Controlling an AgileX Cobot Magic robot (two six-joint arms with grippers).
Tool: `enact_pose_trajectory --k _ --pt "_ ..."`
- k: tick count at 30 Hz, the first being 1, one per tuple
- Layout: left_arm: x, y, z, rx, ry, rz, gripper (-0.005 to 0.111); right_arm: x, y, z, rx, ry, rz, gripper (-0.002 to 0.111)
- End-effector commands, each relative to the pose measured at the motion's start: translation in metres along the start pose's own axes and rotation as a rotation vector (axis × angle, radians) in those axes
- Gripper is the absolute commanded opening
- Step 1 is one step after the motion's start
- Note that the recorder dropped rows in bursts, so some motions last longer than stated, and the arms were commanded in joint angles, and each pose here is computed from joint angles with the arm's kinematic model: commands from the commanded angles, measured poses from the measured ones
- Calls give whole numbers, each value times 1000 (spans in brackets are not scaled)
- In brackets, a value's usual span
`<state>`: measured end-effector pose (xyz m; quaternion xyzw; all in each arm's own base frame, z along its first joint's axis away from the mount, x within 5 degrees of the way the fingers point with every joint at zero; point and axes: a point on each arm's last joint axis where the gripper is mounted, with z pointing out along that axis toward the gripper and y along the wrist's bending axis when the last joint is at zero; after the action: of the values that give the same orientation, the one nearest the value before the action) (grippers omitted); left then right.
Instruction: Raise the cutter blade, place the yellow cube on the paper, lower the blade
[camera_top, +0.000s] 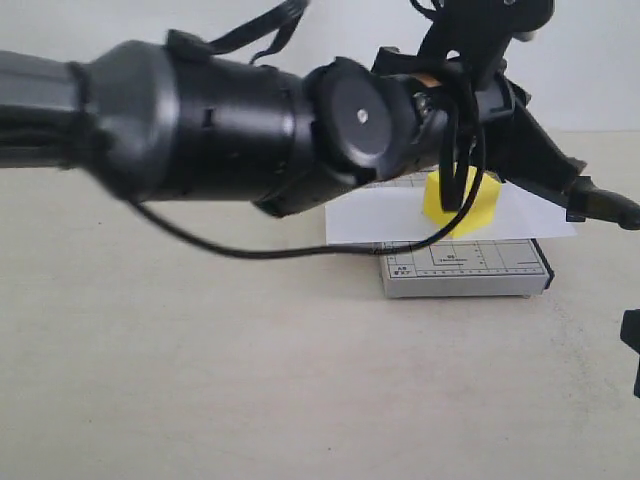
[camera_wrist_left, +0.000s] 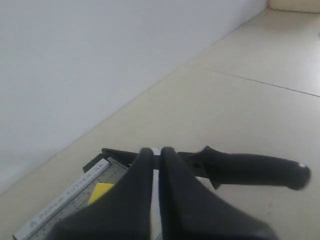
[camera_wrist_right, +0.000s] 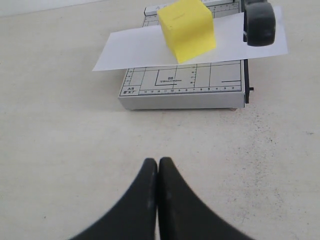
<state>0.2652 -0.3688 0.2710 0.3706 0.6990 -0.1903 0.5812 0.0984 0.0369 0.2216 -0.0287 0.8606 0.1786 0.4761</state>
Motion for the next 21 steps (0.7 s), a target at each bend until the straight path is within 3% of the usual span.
enact_pose_trajectory --k 1,6,11,17,21 --pt "-18 2 -71 -74 -120 -34 5 0 0 0 3 0 -1 0" --pt "-28 33 -139 -155 -214 -89 5 0 0 0 3 0 -1 0" --pt "-21 66 -193 -243 -249 -142 5 0 0 0 3 -2 -6 0" --pt "-9 108 -264 -448 -274 -359 5 0 0 0 3 0 -4 0" --pt "21 121 -299 -628 -199 -383 5 0 0 0 3 0 -4 0"
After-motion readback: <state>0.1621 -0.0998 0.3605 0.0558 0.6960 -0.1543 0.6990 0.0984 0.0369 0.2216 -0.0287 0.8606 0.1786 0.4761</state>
